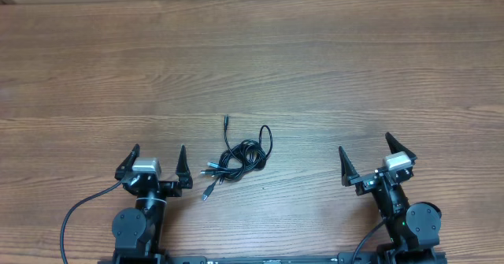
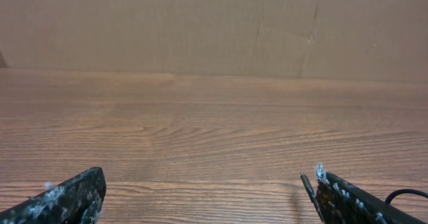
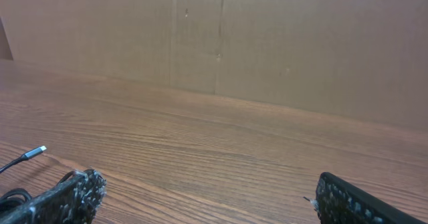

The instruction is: Untangle cables

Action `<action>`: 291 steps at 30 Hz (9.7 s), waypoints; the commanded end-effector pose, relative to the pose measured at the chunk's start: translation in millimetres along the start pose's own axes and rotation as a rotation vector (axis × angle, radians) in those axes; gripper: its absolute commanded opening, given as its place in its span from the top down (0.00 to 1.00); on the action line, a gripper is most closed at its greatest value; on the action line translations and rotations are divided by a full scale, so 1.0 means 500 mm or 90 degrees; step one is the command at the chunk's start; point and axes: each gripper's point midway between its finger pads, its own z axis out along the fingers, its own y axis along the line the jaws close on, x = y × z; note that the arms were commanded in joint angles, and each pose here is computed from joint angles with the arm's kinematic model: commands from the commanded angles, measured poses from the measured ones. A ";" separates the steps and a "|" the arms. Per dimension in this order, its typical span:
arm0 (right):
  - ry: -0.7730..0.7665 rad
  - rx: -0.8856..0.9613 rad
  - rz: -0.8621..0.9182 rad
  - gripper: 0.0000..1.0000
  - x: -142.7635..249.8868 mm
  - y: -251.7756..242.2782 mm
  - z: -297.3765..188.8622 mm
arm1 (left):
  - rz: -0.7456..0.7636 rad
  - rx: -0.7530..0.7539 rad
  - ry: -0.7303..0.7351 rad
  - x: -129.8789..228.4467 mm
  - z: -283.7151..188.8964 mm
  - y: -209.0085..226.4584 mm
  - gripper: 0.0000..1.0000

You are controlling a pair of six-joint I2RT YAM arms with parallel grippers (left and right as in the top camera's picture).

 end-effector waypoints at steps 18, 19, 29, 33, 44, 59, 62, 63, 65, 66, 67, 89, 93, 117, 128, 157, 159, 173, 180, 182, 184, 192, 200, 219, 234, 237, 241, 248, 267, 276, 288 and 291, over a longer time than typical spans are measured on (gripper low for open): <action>0.001 0.004 -0.003 0.00 0.005 -0.001 0.001 | 0.009 -0.012 -0.003 0.000 0.000 0.007 0.00; 0.000 0.004 -0.003 0.00 0.005 -0.001 0.001 | 0.009 -0.012 -0.003 0.000 0.000 0.007 0.00; 0.001 0.004 -0.003 0.00 0.005 -0.001 0.001 | 0.009 -0.011 -0.003 0.000 0.000 0.007 0.00; 0.000 0.004 -0.003 0.00 0.005 -0.001 0.001 | 0.009 -0.011 -0.003 0.000 0.000 0.007 0.00; 0.000 0.004 -0.003 0.00 0.005 -0.001 0.001 | 0.007 -0.010 -0.003 0.000 0.000 0.006 0.00; 0.000 0.004 -0.003 0.00 0.005 -0.001 0.001 | -0.027 -0.014 0.030 -0.005 -0.013 0.006 0.01; 0.000 0.004 -0.003 0.00 0.005 -0.001 0.001 | -0.026 -0.018 0.062 -0.023 -0.034 0.005 0.00; 0.000 0.004 -0.003 0.00 0.005 -0.001 0.001 | -0.024 -0.019 0.069 -0.031 -0.042 0.005 0.00; 0.001 0.004 -0.003 0.00 0.005 -0.001 0.001 | -0.024 -0.020 0.079 -0.043 -0.054 0.004 0.00; 0.000 0.004 -0.003 0.00 0.005 -0.001 0.001 | -0.023 -0.020 0.083 -0.049 -0.059 0.003 0.00; 0.000 0.004 -0.003 0.00 0.005 -0.001 0.001 | -0.019 -0.020 0.086 -0.056 -0.063 0.003 0.01; 0.000 0.004 -0.003 0.00 0.005 -0.001 0.001 | -0.034 0.068 0.265 -0.211 -0.019 -0.063 0.00; 0.000 0.004 -0.003 0.00 0.005 -0.001 0.001 | -0.034 0.064 0.287 -0.230 0.001 -0.063 0.00; 0.000 0.004 -0.003 0.00 0.005 -0.001 0.001 | 0.254 0.172 0.683 -0.054 0.092 -0.219 0.00; 0.001 0.004 -0.002 0.00 0.006 -0.001 0.001 | 0.298 0.195 0.806 0.086 0.122 -0.258 0.00; 0.004 0.003 -0.002 0.00 0.008 -0.001 0.001 | 0.412 0.541 0.804 0.263 0.156 -0.387 0.09; 0.003 0.003 -0.002 0.00 0.007 -0.001 0.001 | 0.412 0.541 0.800 0.265 0.160 -0.388 0.17; 0.004 0.003 -0.002 0.00 0.008 -0.001 0.001 | 0.430 0.553 0.818 0.284 0.141 -0.373 0.21; 0.003 0.003 -0.002 0.00 0.007 -0.001 0.001 | 0.433 0.549 0.819 0.285 0.142 -0.371 0.25; 0.003 0.003 -0.002 0.00 0.007 -0.001 0.001 | 0.434 0.548 0.822 0.289 0.139 -0.368 0.25; 0.003 0.003 -0.002 0.00 0.007 -0.001 0.001 | 0.441 0.539 0.829 0.295 0.137 -0.359 0.25; 0.004 0.003 -0.002 0.00 0.008 -0.001 0.001 | 0.441 0.539 0.830 0.323 0.126 -0.351 0.31; 0.003 0.003 -0.002 0.00 0.007 -0.001 0.001 | 0.442 0.538 0.812 0.321 0.138 -0.357 0.84; 0.004 0.003 -0.002 0.00 0.008 -0.001 0.001 | 0.303 -0.044 0.709 0.147 0.242 -0.211 0.96; 0.003 0.003 -0.002 0.00 0.007 -0.001 0.001 | 0.167 -0.028 0.469 -0.121 0.219 -0.225 0.96; 0.003 0.003 -0.002 0.00 0.007 -0.001 0.001 | 0.156 -0.025 0.449 -0.146 0.208 -0.223 0.96; 0.003 -0.009 0.077 0.00 0.007 0.006 0.001 | 0.129 0.018 0.435 -0.171 0.189 -0.240 0.96; 0.010 -0.118 0.195 0.00 -0.008 0.064 -0.006 | 0.112 0.052 0.430 -0.199 0.145 -0.241 0.96; 0.181 -0.192 0.153 0.00 -0.134 0.099 -0.036 | 0.140 0.362 0.433 -0.211 0.071 -0.370 0.96; 0.151 -0.403 0.227 0.00 -0.233 0.188 -0.032 | 0.182 0.589 0.392 -0.226 0.008 -0.451 0.96; 0.125 -0.528 0.350 0.00 -0.315 0.230 -0.064 | 0.154 0.642 0.295 -0.289 0.021 -0.494 0.96; 0.124 -0.528 0.350 0.00 -0.316 0.229 -0.061 | 0.150 0.648 0.280 -0.299 0.020 -0.505 0.96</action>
